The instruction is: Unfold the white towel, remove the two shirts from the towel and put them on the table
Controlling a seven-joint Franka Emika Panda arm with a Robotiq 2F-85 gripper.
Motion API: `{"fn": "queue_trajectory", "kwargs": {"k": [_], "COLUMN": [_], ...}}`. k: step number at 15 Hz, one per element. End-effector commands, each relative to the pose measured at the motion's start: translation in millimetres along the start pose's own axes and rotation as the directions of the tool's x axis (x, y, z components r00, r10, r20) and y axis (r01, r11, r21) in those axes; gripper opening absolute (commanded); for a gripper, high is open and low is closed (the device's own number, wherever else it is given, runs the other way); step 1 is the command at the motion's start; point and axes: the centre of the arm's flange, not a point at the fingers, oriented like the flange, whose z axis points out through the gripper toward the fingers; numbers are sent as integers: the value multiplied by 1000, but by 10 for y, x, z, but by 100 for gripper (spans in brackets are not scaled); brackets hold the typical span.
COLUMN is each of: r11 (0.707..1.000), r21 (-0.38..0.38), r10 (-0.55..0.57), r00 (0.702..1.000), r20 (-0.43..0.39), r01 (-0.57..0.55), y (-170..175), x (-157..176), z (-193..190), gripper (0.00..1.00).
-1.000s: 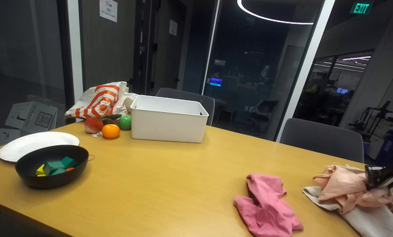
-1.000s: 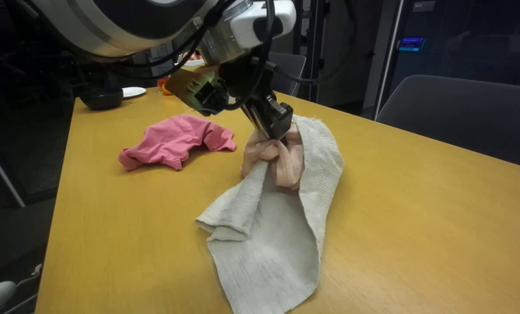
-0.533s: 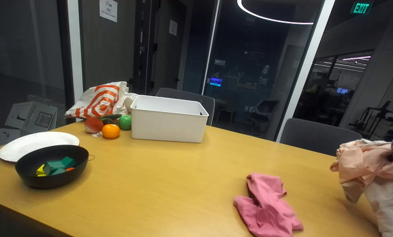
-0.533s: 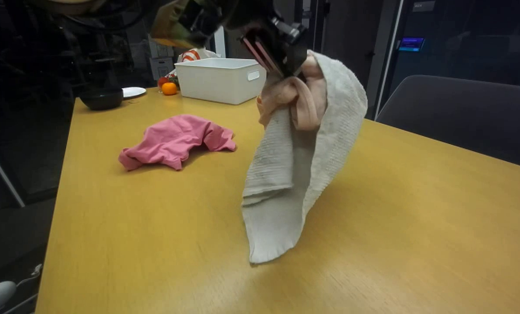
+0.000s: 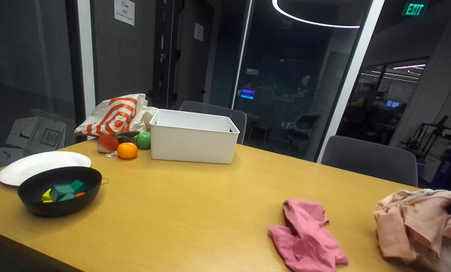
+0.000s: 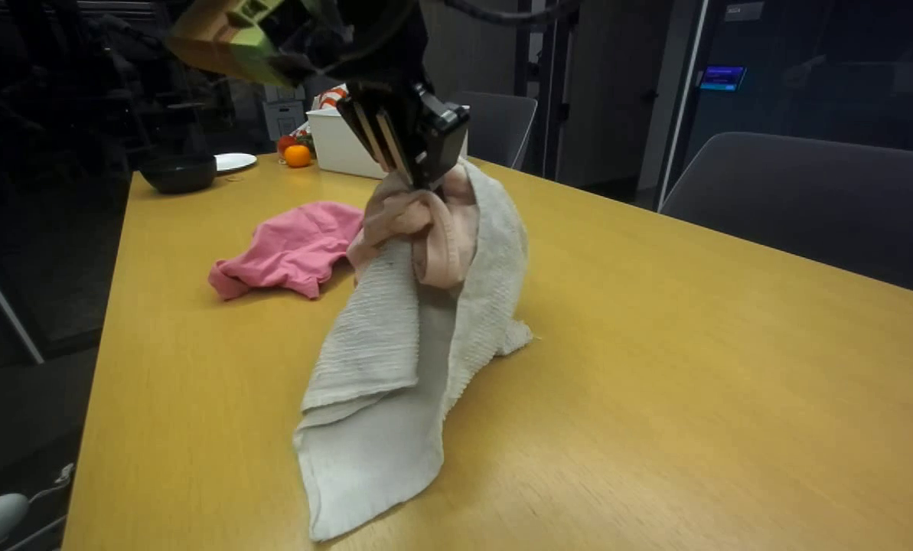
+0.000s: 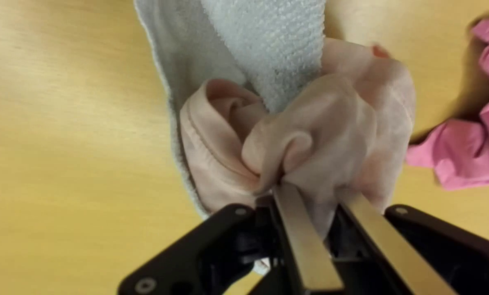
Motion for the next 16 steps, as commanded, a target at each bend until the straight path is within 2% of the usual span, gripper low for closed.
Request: {"fn": "queue_trajectory", "kwargs": {"k": [1,4,5,7,10,11,12,13,16], "r11": [983,944,937,944,946,946,947,944,954], "r21": [179,328,347,329,318,314,309,318,277], "r10": [-62,-93,-90,-85,-127,-143,-154,-169,-194], "r00": [995,984,984,985,974,969,965,960,941], "r20": [78,152,152,150,188,203,210,223,279], "r01": [47,39,32,32,62,74,84,92,114], "y": [124,206,221,228,139,96,60,24,-73], "x": [17,-13,-24,-38,-52,-63,-72,-84,-128], "z": [-100,38,75,139,242,284,325,343,302], "gripper": [13,12,12,12,10,43,43,48,71]}}
